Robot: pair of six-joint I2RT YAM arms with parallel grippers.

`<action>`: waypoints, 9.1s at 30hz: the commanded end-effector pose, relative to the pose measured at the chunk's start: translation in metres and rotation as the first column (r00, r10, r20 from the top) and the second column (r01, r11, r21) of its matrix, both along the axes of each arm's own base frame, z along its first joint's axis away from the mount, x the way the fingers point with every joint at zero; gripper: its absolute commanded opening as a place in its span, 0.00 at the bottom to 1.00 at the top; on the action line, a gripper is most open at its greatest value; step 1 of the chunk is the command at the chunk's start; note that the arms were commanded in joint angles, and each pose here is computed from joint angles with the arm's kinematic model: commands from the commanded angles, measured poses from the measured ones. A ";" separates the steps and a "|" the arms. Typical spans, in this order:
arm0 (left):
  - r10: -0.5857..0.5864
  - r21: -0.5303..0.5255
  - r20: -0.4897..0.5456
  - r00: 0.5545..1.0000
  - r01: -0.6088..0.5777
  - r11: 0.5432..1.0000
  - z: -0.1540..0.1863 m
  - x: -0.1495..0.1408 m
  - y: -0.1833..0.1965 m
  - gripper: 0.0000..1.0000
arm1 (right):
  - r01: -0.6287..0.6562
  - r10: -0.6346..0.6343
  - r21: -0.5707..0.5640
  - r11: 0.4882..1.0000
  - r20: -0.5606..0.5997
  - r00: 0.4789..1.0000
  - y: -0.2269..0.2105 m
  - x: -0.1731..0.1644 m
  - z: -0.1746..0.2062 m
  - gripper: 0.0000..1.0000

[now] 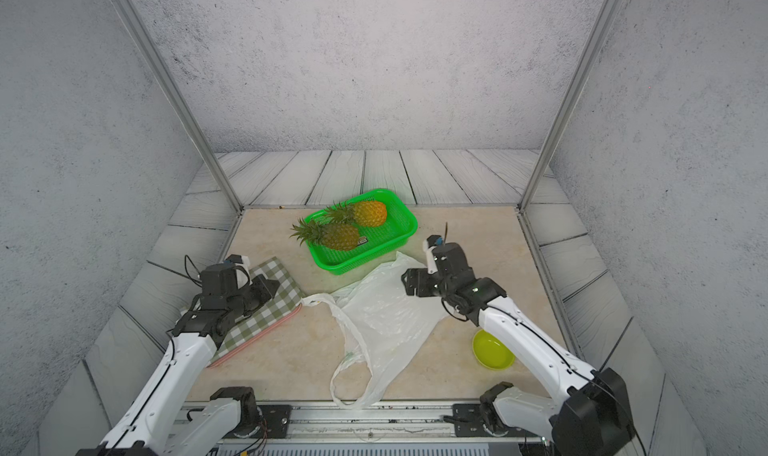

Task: Place the pineapple into a plastic bag & tie a knot
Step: Open the plastic bag at the center of the board, then pick up the pineapple from the basket, then place the pineapple in the plastic bag, then pick up the pineapple from the basket.

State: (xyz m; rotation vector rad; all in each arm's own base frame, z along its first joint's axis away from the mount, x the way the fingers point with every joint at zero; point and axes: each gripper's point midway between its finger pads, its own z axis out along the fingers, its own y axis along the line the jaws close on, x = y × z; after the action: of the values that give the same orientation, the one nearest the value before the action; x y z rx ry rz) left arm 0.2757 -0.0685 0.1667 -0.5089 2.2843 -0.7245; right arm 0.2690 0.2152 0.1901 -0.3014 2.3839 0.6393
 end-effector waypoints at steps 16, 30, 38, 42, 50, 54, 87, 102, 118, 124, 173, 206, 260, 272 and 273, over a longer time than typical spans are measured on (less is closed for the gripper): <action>-0.148 -0.157 -0.240 0.959 0.112 0.981 -0.066 -0.085 -0.049 0.02 | -0.312 0.294 -0.404 0.860 -0.108 0.950 0.102 -0.090 -0.104 0.85; -0.152 -0.179 -0.238 0.959 0.111 0.978 -0.074 -0.084 -0.053 0.01 | -0.183 0.181 -0.520 0.834 -0.055 0.982 0.120 -0.061 -0.135 0.53; -0.182 -0.207 -0.169 0.969 0.146 0.967 -0.051 -0.059 -0.069 0.04 | -0.170 0.159 -0.434 0.885 -0.061 0.985 0.146 -0.057 -0.066 0.10; -0.211 -0.209 -0.107 0.972 0.185 0.960 -0.025 -0.035 -0.085 0.04 | -0.164 0.157 -0.388 0.907 -0.049 0.986 0.153 -0.056 -0.030 0.02; -0.257 -0.180 -0.086 0.962 0.239 0.954 -0.016 0.013 -0.111 0.01 | -0.149 0.140 -0.219 0.964 -0.060 0.988 0.146 -0.059 0.021 0.00; -0.284 -0.154 -0.143 0.948 0.262 0.953 -0.043 0.017 -0.120 0.00 | -0.089 0.086 -0.023 0.996 -0.087 0.992 0.124 -0.045 0.055 0.00; -0.124 0.180 0.171 0.977 0.093 0.979 0.079 0.069 -0.056 1.00 | 0.268 -0.250 0.140 0.953 -0.131 0.959 0.002 0.084 0.063 0.00; -0.014 -0.043 -0.141 0.990 0.008 0.999 0.016 0.197 -0.005 0.96 | 0.243 -0.222 0.196 0.950 -0.125 0.967 0.010 0.093 0.079 0.00; -0.110 -0.163 -0.199 0.974 0.077 0.984 -0.027 0.245 -0.024 0.62 | 0.226 -0.191 0.215 0.950 -0.172 0.966 0.019 0.093 0.063 0.00; -0.149 -0.125 -0.193 0.970 0.127 0.984 -0.029 0.245 -0.023 0.15 | 0.227 -0.187 0.220 0.949 -0.190 0.964 0.021 0.092 0.056 0.00; -0.057 -0.219 0.267 0.962 0.118 0.969 0.162 0.006 -0.010 0.00 | 0.258 -0.171 0.307 0.916 -0.283 0.944 0.040 0.100 0.056 0.00; -0.160 -0.412 0.215 0.963 0.238 0.880 0.099 0.029 -0.121 0.00 | 0.277 -0.137 0.430 0.859 -0.328 0.935 0.060 0.093 0.072 0.00; -0.325 -0.146 0.064 0.944 0.331 0.932 0.032 -0.021 -0.162 0.76 | 0.327 -0.162 0.349 0.878 -0.425 0.890 0.026 0.067 0.006 0.00; -0.183 0.149 0.088 0.979 0.169 0.974 0.080 0.041 -0.076 0.88 | 0.336 -0.213 0.287 0.897 -0.385 0.898 -0.002 0.065 0.006 0.00; -0.177 0.145 0.083 0.981 0.164 0.976 0.081 0.052 -0.075 0.88 | 0.336 -0.214 0.287 0.897 -0.384 0.898 -0.003 0.065 0.007 0.00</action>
State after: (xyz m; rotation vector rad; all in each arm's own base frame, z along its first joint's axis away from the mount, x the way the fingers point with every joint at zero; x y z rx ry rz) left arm 0.3156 -0.1549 0.2717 -0.2458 2.1771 -0.7522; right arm 0.3371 0.2233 0.1913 0.3426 2.5223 1.0632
